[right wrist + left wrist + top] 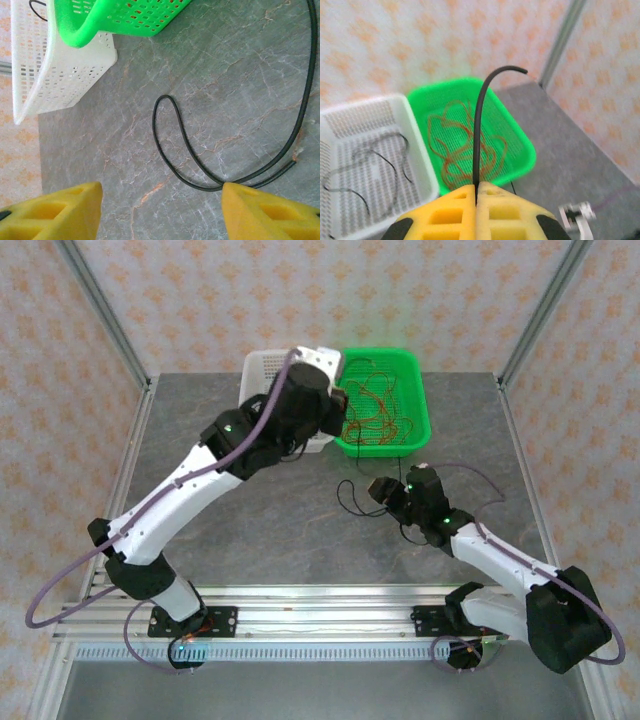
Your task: Untangle the cables
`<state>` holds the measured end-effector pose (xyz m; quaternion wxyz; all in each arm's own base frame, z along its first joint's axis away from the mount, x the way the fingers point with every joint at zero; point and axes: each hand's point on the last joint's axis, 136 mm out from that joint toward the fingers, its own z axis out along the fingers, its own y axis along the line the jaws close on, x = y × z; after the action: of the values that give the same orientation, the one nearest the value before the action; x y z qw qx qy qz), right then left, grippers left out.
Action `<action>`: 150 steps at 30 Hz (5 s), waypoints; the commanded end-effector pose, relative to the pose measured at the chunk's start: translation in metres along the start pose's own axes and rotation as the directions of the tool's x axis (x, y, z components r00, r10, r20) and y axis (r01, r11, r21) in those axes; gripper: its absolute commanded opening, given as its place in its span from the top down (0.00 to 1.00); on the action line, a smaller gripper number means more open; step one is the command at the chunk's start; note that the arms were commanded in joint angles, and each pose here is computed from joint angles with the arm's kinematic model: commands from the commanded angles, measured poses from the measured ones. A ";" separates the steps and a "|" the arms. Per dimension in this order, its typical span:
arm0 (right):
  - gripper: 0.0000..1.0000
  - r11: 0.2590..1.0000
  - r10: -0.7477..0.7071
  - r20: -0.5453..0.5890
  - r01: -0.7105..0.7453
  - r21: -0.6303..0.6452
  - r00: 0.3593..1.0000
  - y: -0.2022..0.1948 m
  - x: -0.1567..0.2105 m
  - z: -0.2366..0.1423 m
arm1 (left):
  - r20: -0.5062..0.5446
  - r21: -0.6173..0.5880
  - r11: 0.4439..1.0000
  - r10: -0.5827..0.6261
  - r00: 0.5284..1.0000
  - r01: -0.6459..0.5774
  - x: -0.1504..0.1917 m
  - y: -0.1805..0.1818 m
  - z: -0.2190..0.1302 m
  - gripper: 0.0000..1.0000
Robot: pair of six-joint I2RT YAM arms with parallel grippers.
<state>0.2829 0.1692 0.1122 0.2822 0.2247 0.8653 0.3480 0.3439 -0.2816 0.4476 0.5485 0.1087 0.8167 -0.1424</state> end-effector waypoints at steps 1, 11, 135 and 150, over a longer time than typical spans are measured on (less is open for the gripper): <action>0.36 1.000 0.010 0.055 -0.010 0.001 0.998 0.000 -0.007 -0.004 | 0.003 -0.143 0.988 0.066 0.998 -0.065 -0.018 0.037 0.003 1.00; 0.35 1.000 0.012 0.069 -0.013 0.025 0.998 -0.007 -0.005 -0.011 | 0.130 -0.293 0.956 0.062 0.990 -0.022 -0.068 0.113 0.042 1.00; 1.00 0.955 -0.280 0.187 0.253 0.155 0.942 0.057 -0.077 -0.049 | -0.008 0.154 0.970 -0.188 0.982 0.187 0.169 0.092 -0.014 0.42; 1.00 0.657 -0.668 0.333 0.738 -0.156 0.666 0.190 -0.081 -0.123 | 0.094 0.176 0.967 -0.204 0.974 0.186 0.160 0.095 -0.030 0.42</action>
<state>0.3074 0.1745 0.3013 0.4749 -0.0474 0.8343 0.2758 0.2903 -0.1806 0.2786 0.5349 0.0746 0.8011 -0.2581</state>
